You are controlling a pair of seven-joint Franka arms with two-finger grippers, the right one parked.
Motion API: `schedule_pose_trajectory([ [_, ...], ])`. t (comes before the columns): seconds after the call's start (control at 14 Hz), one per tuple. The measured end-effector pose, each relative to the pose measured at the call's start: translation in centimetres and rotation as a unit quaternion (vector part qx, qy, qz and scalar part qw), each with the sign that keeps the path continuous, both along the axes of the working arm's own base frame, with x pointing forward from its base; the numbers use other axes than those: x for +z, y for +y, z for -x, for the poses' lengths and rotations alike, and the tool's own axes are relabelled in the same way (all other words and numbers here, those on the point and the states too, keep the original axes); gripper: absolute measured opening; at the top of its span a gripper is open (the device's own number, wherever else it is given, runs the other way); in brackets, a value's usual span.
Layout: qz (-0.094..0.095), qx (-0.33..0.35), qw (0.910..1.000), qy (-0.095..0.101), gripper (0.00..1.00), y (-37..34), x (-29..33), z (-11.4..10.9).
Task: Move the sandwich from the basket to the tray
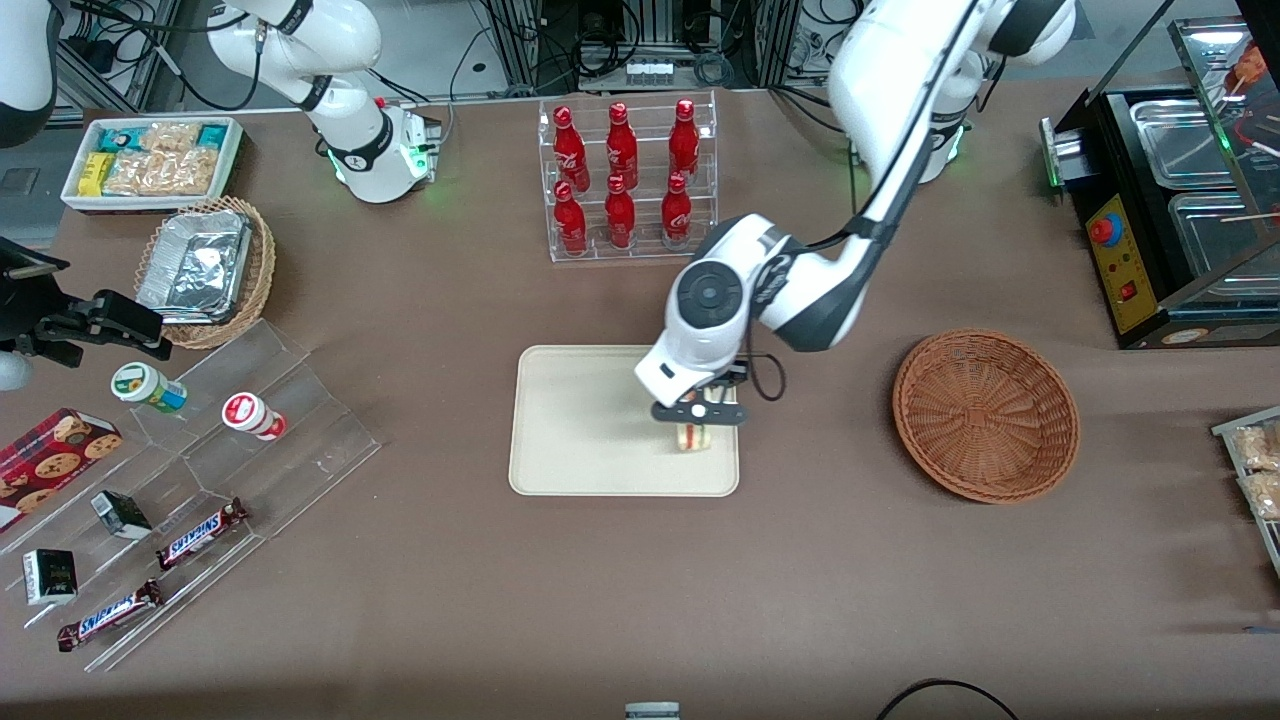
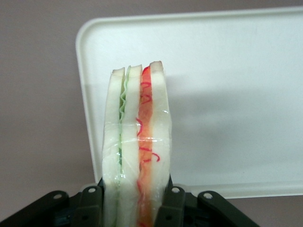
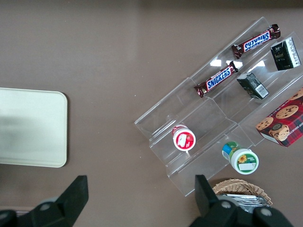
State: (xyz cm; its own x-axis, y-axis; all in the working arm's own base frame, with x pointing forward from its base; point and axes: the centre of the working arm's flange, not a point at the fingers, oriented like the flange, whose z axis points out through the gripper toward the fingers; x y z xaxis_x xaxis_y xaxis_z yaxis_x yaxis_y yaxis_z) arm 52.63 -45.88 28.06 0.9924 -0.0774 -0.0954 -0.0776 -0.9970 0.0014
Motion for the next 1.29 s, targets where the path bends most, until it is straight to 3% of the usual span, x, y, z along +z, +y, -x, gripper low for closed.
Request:
schedule_pose_trajectory([
  [0.29, -0.010, 0.004, 0.9999, 0.010, 0.43, 0.4, -2.4, -0.4],
  [0.93, -0.007, 0.010, 0.9999, 0.007, 0.47, 0.7, -6.1, -1.1],
  [1.29, 0.007, 0.018, 0.9998, -0.005, 0.93, 0.3, -4.6, -1.8],
])
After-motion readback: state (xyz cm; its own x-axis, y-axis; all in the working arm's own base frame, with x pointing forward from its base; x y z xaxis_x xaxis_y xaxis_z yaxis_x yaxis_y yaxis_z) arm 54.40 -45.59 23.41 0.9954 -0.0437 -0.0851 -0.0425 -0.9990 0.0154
